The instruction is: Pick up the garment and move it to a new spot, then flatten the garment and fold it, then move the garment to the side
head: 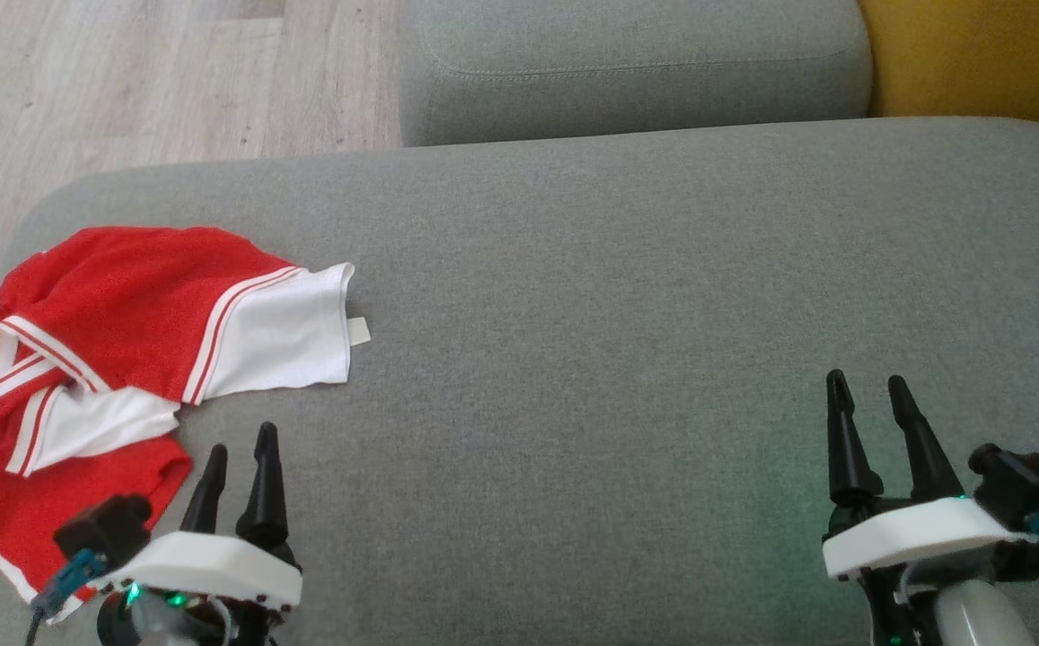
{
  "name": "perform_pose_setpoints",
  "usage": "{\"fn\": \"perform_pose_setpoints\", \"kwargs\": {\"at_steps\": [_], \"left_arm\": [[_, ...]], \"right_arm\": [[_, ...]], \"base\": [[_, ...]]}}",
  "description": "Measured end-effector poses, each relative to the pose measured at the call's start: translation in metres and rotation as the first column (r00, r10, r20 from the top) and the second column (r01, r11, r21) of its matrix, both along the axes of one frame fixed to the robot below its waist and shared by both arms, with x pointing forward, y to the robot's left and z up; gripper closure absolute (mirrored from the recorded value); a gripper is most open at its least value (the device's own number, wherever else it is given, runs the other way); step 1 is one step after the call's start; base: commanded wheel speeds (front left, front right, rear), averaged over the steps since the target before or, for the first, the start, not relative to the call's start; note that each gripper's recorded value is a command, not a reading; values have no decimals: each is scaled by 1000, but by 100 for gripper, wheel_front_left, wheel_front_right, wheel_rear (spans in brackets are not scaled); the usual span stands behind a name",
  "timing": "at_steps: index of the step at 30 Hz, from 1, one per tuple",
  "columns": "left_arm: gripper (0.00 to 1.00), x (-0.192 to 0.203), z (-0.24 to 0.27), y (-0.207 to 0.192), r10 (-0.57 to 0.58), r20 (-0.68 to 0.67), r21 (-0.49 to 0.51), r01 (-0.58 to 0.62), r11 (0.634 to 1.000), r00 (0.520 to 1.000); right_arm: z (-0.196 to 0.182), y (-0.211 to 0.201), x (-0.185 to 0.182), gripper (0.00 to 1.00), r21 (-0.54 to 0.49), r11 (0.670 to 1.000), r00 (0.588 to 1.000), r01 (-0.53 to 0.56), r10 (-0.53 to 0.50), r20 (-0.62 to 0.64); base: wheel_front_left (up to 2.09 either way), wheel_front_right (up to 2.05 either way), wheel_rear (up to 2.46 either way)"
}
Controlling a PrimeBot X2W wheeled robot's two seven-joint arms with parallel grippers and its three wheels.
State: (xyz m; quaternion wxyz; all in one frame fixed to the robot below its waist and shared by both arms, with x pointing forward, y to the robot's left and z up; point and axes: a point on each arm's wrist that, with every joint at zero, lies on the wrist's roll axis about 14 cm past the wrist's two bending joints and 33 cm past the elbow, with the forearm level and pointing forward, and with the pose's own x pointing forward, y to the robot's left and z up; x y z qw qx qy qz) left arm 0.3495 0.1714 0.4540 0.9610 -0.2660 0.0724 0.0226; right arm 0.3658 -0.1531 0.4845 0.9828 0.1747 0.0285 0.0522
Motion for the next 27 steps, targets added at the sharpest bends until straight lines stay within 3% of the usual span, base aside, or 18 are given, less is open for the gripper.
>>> {"fn": "perform_pose_setpoints", "kwargs": {"at_steps": [13,27], "left_arm": [[0,0,6,-6,-49,38,160,42,986,998],[0,-1,11,-5,-79,69,332,52,942,994]], "right_arm": [[4,2,0,0,-164,986,999,-20,27,44],[4,3,-1,0,-292,956,996,-30,52,70]], "base": [[0,0,0],[0,0,0]]}}
